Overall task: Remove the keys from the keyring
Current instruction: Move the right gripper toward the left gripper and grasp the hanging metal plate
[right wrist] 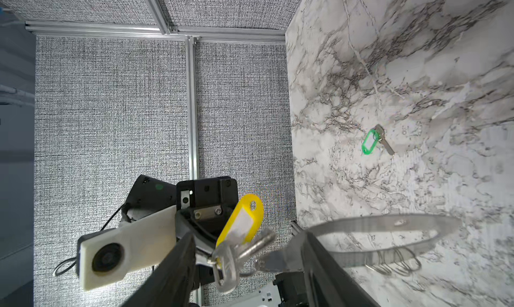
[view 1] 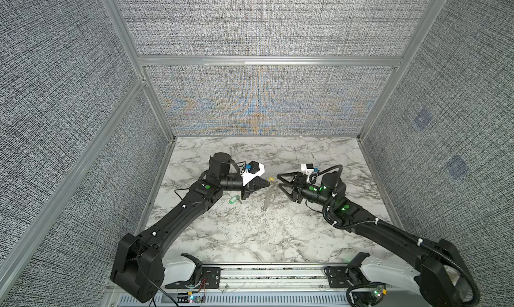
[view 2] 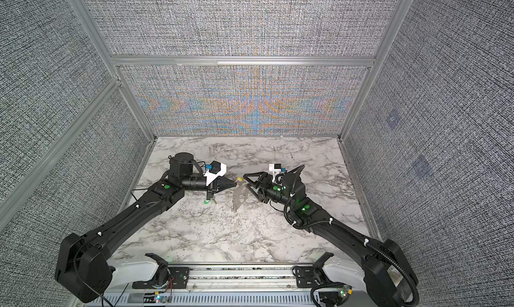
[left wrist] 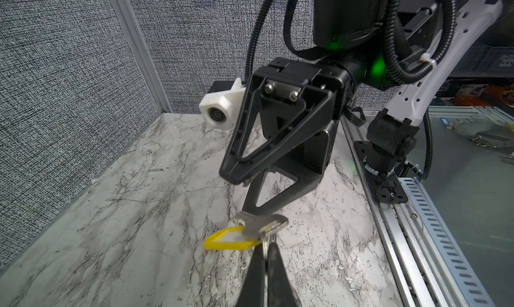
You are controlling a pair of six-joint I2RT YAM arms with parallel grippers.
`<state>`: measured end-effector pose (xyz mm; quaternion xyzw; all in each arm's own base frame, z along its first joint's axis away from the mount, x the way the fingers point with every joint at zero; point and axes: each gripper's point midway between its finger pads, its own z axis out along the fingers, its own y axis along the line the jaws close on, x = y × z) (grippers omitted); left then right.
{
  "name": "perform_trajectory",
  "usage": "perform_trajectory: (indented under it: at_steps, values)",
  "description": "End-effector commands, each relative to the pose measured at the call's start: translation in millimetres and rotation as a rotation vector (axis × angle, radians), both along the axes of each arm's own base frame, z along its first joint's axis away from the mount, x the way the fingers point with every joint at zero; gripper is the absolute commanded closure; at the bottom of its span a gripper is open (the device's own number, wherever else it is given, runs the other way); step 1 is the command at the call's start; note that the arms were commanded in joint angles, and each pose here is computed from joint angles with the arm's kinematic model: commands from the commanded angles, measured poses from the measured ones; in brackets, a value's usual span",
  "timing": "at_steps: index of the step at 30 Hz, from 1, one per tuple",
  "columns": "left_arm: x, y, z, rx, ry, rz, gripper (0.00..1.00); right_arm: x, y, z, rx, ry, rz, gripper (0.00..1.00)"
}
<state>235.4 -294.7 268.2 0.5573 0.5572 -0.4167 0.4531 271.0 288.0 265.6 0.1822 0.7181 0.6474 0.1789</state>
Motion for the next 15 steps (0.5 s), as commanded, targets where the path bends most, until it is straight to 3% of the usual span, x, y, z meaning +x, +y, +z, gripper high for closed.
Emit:
perform_trajectory:
  at_steps: [1,15]
  values:
    - [-2,-3,9,-0.027,-0.022,-0.023,1.0,0,5,22,0.085,-0.052,0.016,0.39]
    - [-4,-6,7,-0.023,-0.025,-0.022,1.0,-2,17,26,0.137,-0.053,0.058,0.5]
